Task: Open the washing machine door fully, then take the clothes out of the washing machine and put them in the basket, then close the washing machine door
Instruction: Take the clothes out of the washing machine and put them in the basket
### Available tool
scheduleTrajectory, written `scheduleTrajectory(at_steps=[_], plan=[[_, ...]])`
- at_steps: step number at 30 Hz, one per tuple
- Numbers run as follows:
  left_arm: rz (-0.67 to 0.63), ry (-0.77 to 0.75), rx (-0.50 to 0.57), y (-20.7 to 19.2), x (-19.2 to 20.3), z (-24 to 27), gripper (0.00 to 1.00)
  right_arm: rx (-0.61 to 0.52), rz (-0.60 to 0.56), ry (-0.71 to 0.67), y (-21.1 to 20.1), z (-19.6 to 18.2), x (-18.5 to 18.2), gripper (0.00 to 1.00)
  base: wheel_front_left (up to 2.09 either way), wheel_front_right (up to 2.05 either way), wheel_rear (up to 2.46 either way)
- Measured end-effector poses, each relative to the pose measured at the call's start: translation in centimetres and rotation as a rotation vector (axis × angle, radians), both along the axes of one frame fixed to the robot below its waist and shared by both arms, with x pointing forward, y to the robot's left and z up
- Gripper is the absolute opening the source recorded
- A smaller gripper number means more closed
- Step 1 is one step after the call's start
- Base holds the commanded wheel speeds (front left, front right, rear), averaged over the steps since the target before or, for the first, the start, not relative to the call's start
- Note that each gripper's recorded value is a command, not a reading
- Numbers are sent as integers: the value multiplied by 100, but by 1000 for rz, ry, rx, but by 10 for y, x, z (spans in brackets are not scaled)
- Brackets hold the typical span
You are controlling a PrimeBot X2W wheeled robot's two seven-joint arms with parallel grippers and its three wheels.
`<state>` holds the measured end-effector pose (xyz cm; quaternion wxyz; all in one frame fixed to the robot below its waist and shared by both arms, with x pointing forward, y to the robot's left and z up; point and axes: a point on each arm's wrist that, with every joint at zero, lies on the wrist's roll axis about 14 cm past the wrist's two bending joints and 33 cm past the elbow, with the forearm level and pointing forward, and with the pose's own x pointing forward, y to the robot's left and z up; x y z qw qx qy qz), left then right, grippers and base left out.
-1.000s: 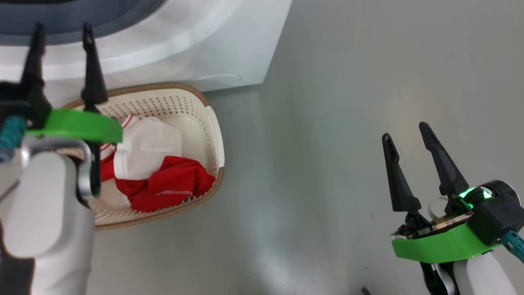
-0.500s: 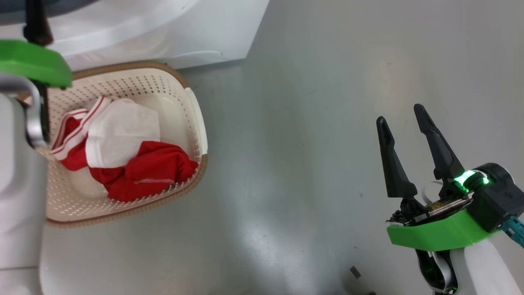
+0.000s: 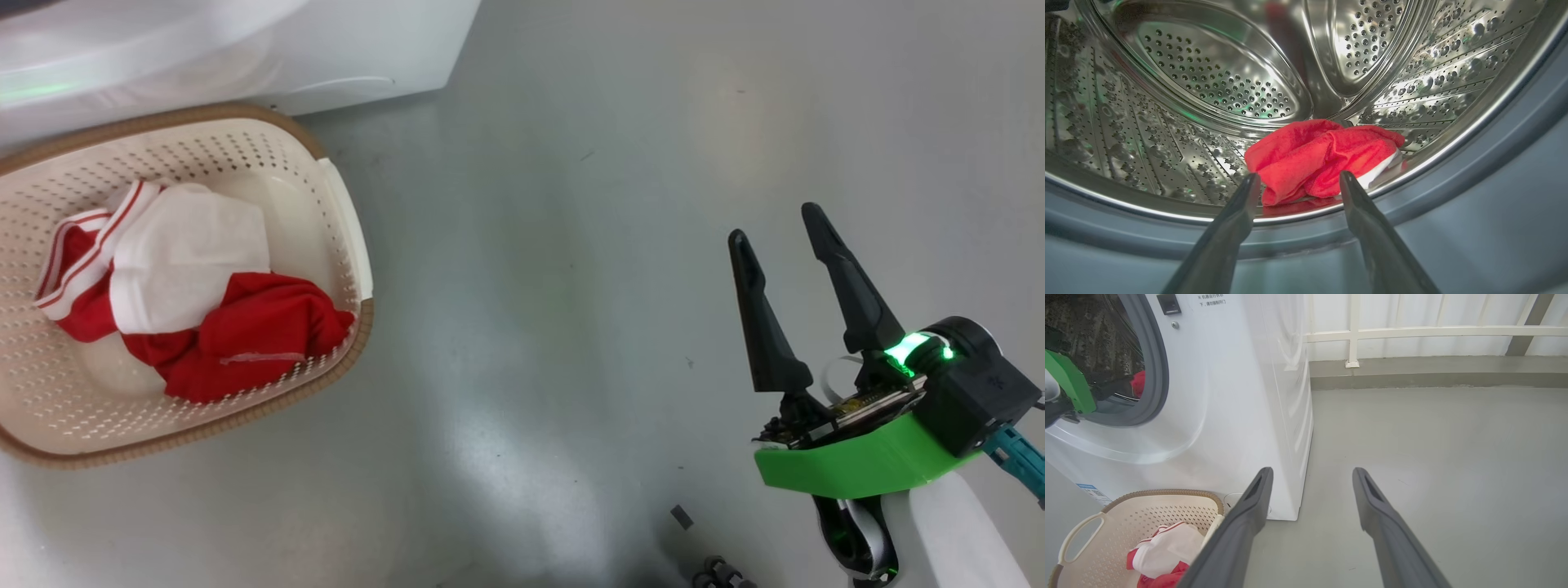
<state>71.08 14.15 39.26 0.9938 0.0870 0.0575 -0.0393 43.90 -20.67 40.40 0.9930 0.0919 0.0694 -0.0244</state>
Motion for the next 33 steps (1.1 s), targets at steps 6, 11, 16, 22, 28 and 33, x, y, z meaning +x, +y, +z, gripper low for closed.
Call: scheduleTrajectory(at_steps=[6, 11, 16, 22, 28, 33], plan=[[11, 42, 7, 2, 10, -12, 100, -2, 3, 21, 1, -5, -4, 100, 0, 0, 0], [27, 79, 9, 4, 18, -18, 100, -6, -5, 33, -2, -7, -7, 100, 0, 0, 0], [43, 99, 3, 8, 23, -24, 100, 1, -2, 41, 1, -9, -9, 100, 0, 0, 0], [38, 135, 4, 3, 21, -37, 100, -6, -9, 44, -2, -8, -11, 100, 0, 0, 0], [38, 146, 23, 3, 23, -40, 100, -17, -21, 41, -7, -4, -15, 100, 0, 0, 0], [25, 123, 33, 0, 26, -35, 47, -19, -24, 41, -8, -3, -16, 100, 0, 0, 0]])
